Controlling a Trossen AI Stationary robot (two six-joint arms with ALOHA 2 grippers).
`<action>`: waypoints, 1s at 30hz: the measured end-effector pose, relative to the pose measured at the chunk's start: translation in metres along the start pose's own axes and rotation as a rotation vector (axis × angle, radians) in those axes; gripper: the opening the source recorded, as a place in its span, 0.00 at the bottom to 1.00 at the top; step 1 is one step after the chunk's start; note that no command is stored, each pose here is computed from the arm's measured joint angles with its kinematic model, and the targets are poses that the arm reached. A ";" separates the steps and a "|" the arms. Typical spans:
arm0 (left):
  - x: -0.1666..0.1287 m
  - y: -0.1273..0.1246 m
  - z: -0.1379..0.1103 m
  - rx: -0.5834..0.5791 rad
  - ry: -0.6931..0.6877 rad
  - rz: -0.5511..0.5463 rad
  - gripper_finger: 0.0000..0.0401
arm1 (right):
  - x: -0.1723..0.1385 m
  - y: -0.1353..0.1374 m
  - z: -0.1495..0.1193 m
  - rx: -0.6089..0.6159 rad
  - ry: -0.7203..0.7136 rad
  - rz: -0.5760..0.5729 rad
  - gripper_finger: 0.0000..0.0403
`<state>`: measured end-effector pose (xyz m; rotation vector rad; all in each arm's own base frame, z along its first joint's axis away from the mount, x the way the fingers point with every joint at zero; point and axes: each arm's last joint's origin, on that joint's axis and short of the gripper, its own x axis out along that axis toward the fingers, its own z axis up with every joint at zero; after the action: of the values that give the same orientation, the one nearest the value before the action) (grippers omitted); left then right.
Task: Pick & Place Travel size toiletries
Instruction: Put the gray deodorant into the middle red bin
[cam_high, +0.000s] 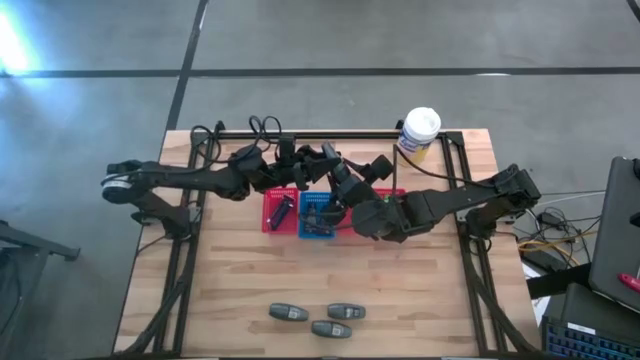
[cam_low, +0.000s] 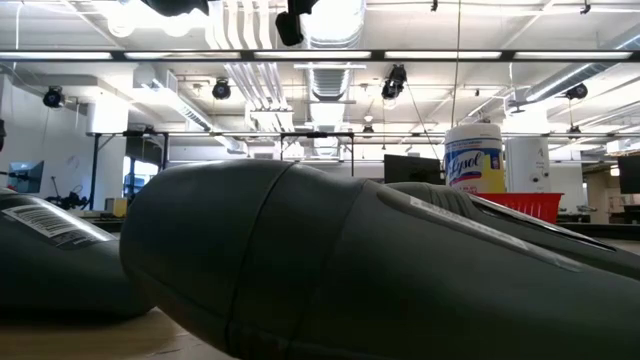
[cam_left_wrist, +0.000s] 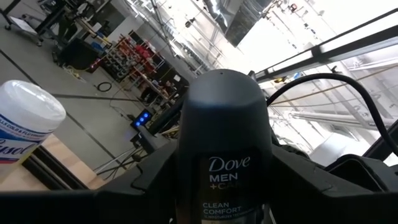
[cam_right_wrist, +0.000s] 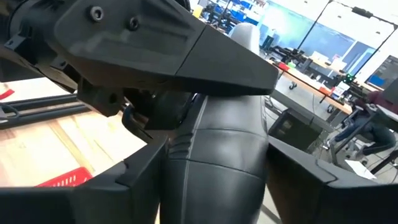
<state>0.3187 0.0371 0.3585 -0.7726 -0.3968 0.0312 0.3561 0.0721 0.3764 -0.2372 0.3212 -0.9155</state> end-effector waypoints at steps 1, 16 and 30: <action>0.000 0.000 0.000 0.001 -0.002 0.002 0.52 | 0.000 0.000 0.000 0.000 0.000 0.000 0.57; 0.000 0.003 -0.003 0.039 0.027 0.037 0.60 | 0.000 -0.001 -0.007 0.002 0.037 0.017 0.48; -0.003 0.016 -0.016 0.117 0.177 0.166 0.83 | -0.013 -0.037 -0.037 0.246 0.199 -0.107 0.48</action>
<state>0.3233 0.0374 0.3359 -0.6853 -0.1605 0.1394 0.3080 0.0581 0.3568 0.0653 0.3783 -1.0768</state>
